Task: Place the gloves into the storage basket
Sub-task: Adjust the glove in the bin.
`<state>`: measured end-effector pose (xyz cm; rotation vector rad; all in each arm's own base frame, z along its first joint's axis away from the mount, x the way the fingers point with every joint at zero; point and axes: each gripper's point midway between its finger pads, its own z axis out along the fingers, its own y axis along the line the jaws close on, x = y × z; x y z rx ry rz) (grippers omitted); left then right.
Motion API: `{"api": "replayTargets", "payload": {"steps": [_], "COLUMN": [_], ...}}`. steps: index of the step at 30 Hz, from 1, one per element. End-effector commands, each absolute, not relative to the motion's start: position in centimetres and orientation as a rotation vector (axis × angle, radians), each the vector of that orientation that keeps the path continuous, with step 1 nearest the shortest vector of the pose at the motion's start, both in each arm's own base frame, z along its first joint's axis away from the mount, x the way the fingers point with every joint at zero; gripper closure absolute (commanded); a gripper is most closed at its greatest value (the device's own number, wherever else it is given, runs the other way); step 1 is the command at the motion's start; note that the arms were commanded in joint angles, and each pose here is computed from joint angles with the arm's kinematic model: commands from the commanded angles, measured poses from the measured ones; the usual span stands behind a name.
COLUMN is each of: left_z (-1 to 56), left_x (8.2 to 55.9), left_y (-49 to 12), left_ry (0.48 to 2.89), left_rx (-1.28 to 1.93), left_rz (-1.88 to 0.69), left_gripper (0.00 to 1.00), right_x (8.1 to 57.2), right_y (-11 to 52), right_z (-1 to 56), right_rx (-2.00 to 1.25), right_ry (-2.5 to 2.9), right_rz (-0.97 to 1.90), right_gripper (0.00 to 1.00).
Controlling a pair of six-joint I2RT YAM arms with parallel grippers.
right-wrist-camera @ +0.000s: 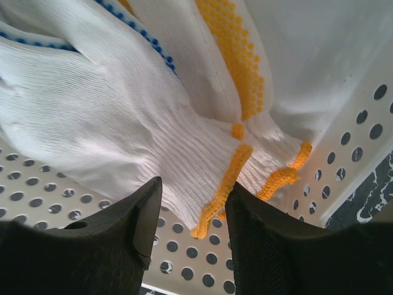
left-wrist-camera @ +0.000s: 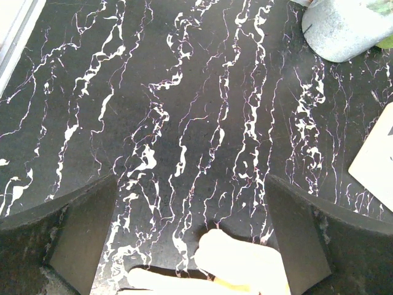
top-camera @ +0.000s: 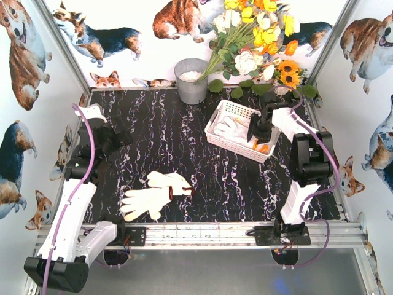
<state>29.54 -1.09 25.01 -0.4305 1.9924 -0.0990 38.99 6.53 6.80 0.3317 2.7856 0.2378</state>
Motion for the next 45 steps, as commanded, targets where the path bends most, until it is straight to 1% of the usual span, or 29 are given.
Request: {"api": "replayTargets", "payload": {"steps": [1, 10, 16, 27, 28, 31, 34, 41, 45], "left_z": [26.8, 26.9, 27.1, 27.1, 27.1, 27.2, 27.3, 27.7, 27.8], "left_x": [29.9, 30.1, 30.2, 30.4, 30.4, 30.4, 30.4, 30.7, 30.8], "left_y": [-1.1, -1.1, -1.0, -0.9, -0.9, -0.9, -0.8, -0.9, -0.9], "left_ry": [1.944, 1.946, 1.941, 1.938, 1.938, 1.935, 1.938, 1.934, 1.935], "left_rx": [-0.428, -0.422, -0.422, -0.422, -0.424, -0.424, -0.42, -0.417, -0.406], "left_rz": [-0.12, -0.119, -0.114, -0.106, -0.104, -0.102, -0.097, -0.097, -0.096], "left_gripper": [0.0, 0.0, 0.0, 0.0, 0.0, 0.0, 0.0, 0.0, 0.0], "right_x": [39.1, 39.7, 39.8, 39.5, 39.5, 40.0, 40.6, 41.8, 41.8], "right_y": [5.6, 5.9, 6.3, 6.5, 6.5, 6.7, 7.2, 7.4, 7.1], "right_z": [7.3, 5.9, 5.1, 3.8, 3.7, 4.3, 5.2, 8.7, 10.7], "right_rx": [0.346, 0.378, 0.407, 0.413, 0.418, 0.423, 0.443, 0.523, 0.563], "right_ry": [2.759, 2.768, 2.764, 2.784, 2.784, 2.761, 2.731, 2.624, 2.569], "right_rz": [0.181, 0.197, 0.227, 0.236, 0.236, 0.26, 0.298, 0.331, 0.33], "right_gripper": [0.52, 0.51, 0.53, 0.52, 0.54, 0.69, 0.78, 0.9, 0.91]}}
